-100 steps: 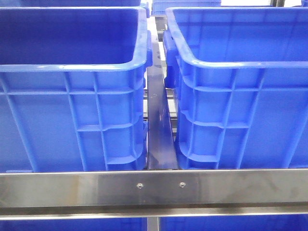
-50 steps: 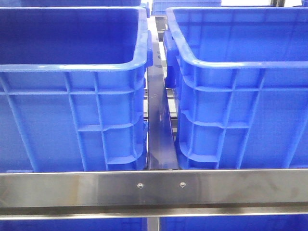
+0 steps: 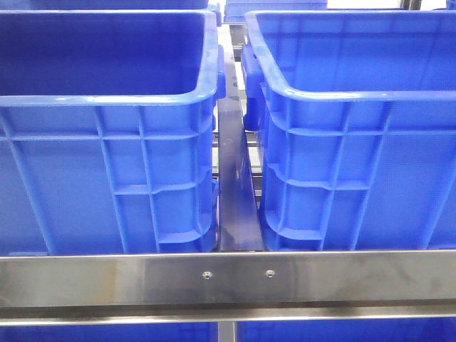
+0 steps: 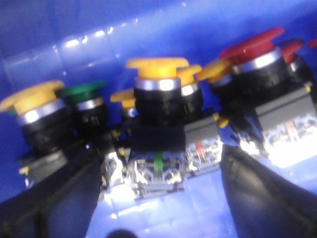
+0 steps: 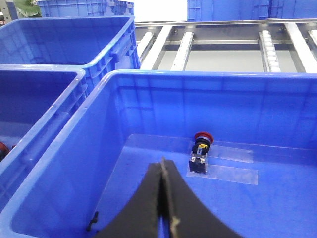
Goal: Pick red and yellow buttons and place in box
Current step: 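Lower the left gripper and close it on a yellow-capped button, then lift the yellow-capped button out of the bin with the left gripper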
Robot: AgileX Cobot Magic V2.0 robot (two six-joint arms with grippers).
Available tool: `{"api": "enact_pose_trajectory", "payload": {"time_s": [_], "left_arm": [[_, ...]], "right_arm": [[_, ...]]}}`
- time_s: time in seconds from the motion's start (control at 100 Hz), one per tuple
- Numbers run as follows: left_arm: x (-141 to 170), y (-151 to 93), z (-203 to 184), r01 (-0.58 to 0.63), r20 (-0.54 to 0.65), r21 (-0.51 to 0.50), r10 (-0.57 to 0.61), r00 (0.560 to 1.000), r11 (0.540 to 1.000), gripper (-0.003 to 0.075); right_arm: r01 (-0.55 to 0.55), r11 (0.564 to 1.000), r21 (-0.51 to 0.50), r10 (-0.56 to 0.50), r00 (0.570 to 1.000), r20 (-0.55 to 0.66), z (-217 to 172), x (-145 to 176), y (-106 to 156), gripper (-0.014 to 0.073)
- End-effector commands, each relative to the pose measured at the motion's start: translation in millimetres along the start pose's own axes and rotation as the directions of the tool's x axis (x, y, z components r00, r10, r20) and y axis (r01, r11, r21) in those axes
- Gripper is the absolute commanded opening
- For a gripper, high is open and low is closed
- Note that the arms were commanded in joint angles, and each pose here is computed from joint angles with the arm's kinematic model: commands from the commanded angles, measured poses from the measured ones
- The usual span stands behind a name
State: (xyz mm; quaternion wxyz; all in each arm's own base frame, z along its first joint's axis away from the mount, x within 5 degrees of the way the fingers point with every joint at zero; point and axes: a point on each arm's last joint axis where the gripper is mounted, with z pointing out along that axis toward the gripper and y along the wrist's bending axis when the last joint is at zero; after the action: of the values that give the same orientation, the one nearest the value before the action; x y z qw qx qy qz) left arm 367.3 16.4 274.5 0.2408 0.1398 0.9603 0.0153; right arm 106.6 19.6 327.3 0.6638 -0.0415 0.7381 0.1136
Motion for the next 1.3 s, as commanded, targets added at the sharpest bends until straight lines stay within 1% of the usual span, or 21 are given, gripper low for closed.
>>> {"api": "enact_pose_trajectory", "payload": {"time_s": [0.0,0.29,0.42,0.64,0.93,1.11,1.18,1.23,1.29], "left_arm": [[-13.5,3.5,-20.3,-0.007,0.118,-0.037,0.012,0.993,0.999,0.0463],[-14.9,2.5,-5.5,-0.013,0.104,-0.026,0.016,0.994,1.000,0.0463],[-17.3,0.8,-5.4,-0.032,0.122,-0.033,0.036,0.992,0.999,0.0463],[-18.1,1.3,-3.2,-0.031,0.128,-0.036,0.036,0.991,0.999,0.0463],[-14.4,0.7,18.9,-0.022,0.068,-0.004,0.022,0.997,1.000,0.0463],[-13.6,0.3,19.6,-0.022,0.059,0.001,0.022,0.998,1.000,0.0458],[-13.5,0.3,19.6,-0.022,0.058,0.001,0.022,0.998,1.000,0.0414],[-13.5,0.3,19.6,-0.022,0.058,0.001,0.022,0.998,1.000,0.0358],[-13.6,0.3,18.8,-0.020,0.060,0.000,0.020,0.998,1.000,0.0267]], "right_arm": [[-0.005,1.000,0.030,0.003,0.999,0.054,-1.9,-10.9,-1.8,-0.0068],[-0.005,1.000,0.030,0.003,0.999,0.054,-1.9,-10.9,-1.8,-0.0068],[-0.005,1.000,0.030,0.003,0.999,0.054,-1.9,-10.9,-1.8,-0.0068],[-0.005,1.000,0.030,0.003,0.999,0.054,-1.9,-10.9,-1.8,-0.0068],[-0.005,1.000,0.030,0.003,0.999,0.054,-1.9,-10.9,-1.8,-0.0068],[-0.005,1.000,0.030,0.003,0.999,0.054,-1.9,-10.9,-1.8,-0.0068],[-0.005,1.000,0.030,0.003,0.999,0.054,-1.9,-10.9,-1.8,-0.0068],[-0.005,1.000,0.030,0.003,0.999,0.054,-1.9,-10.9,-1.8,-0.0068],[-0.005,1.000,0.030,0.003,0.999,0.054,-1.9,-10.9,-1.8,-0.0068]]}}
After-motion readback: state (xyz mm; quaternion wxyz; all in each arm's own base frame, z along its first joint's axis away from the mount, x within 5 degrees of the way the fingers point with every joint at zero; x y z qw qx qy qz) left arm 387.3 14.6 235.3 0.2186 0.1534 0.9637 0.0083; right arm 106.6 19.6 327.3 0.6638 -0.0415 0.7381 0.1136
